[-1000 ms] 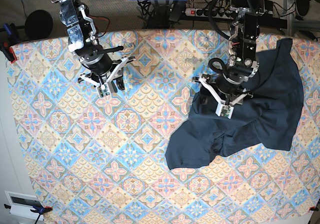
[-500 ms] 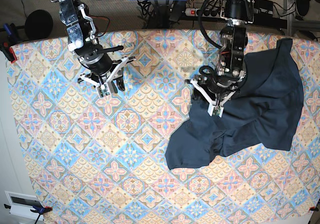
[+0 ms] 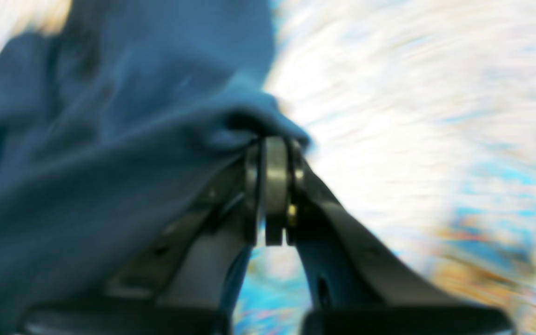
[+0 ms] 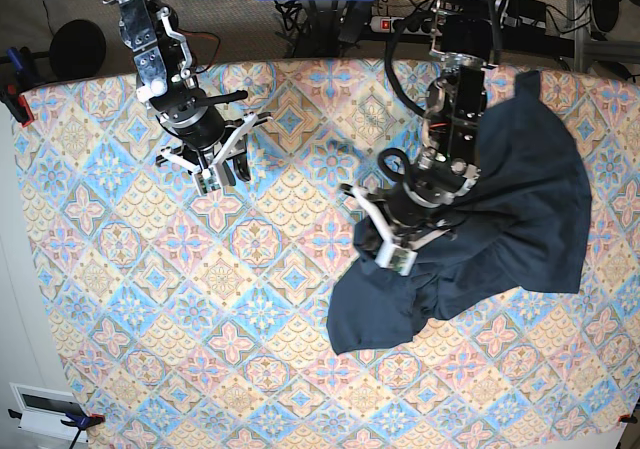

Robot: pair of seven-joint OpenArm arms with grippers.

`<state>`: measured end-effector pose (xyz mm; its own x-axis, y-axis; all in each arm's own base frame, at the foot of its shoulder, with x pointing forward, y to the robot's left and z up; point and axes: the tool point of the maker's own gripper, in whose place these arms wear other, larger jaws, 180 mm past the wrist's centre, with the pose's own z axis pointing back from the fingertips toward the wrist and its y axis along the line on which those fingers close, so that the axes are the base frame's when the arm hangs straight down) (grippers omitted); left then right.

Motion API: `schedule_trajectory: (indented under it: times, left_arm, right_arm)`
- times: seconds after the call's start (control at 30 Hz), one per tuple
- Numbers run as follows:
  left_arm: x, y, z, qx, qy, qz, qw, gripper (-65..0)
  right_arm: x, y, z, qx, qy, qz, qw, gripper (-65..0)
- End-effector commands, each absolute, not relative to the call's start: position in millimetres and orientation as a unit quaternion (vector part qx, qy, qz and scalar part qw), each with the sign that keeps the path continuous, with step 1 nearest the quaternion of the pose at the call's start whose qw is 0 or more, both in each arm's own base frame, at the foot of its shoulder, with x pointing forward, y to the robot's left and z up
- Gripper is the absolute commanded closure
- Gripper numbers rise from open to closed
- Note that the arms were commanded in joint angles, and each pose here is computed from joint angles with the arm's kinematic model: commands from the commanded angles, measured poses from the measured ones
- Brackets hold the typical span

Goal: Layout the t-shirt on the table in an organized manner, then fold the t-shirt properly
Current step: 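Grasp the shirt fabric near its middle with the left gripper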

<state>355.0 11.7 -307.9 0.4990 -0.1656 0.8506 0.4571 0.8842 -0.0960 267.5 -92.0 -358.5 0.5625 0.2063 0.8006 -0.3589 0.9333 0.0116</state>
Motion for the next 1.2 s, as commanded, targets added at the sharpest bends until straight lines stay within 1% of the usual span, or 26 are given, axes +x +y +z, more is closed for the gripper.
schedule_trajectory:
  times: [0.0,0.13,0.23,0.27,0.4,0.53,0.57,0.67,0.77,0.87,0.93,1.03,1.1,1.17]
  left_arm:
    - [366,-4,-271,-0.17,-0.508,-0.196,0.821,0.0]
    - [366,-46,-221,-0.199,-0.535,-0.238,0.786,0.0]
    - [366,-71,-178,-0.215,-0.563,-0.265,0.753,0.0]
    - [366,-77,-169,-0.217,-0.566,-0.269,0.749,0.0]
    - [374,-71,-168,-0.192,-0.564,-0.272,0.756,-0.5]
    - [378,-54,-206,-0.14,-0.551,-0.265,0.779,-2.6]
    - [379,-46,-218,-0.123,-0.546,-0.26,0.787,-4.2]
    - [387,-5,-247,-0.089,-0.533,-0.193,0.819,-13.6]
    - [389,35,-262,-0.086,-0.521,-0.111,0.842,-23.9]
    - [391,65,-271,-0.101,-0.512,-0.05,0.852,-31.0]
    - [394,77,-285,-0.107,-0.497,-0.039,0.86,-34.4]
    - [397,77,-307,-0.123,-0.468,-0.036,0.874,-38.7]
    - [396,72,-319,-0.136,-0.454,-0.031,0.88,-40.2]
    - [398,69,-322,-0.146,-0.447,-0.028,0.882,-40.2]
  right_arm:
    - [275,-94,-345,0.085,-0.463,0.161,0.867,-12.5]
    - [278,-99,-343,0.08,-0.466,0.157,0.867,-12.5]
    - [285,-121,-339,0.057,-0.474,0.136,0.868,-12.5]
    - [288,-129,-336,0.049,-0.478,0.128,0.868,-12.5]
    - [289,-150,-334,0.028,-0.48,0.109,0.87,-12.5]
    - [280,-160,-341,0.02,-0.469,0.1,0.877,-12.7]
    - [278,-161,-342,0.02,-0.467,0.099,0.878,-12.7]
    - [278,-161,-343,0.02,-0.466,0.099,0.879,-12.7]
    - [277,-159,-343,0.021,-0.466,0.1,0.879,-12.7]
    - [277,-159,-343,0.022,-0.466,0.101,0.879,-12.7]
    - [277,-158,-344,0.023,-0.465,0.1,0.879,-12.7]
    - [277,-156,-344,0.025,-0.465,0.099,0.879,-12.7]
    - [276,-156,-344,0.025,-0.465,0.099,0.88,-12.7]
    - [276,-157,-344,0.025,-0.465,0.1,0.879,-12.7]
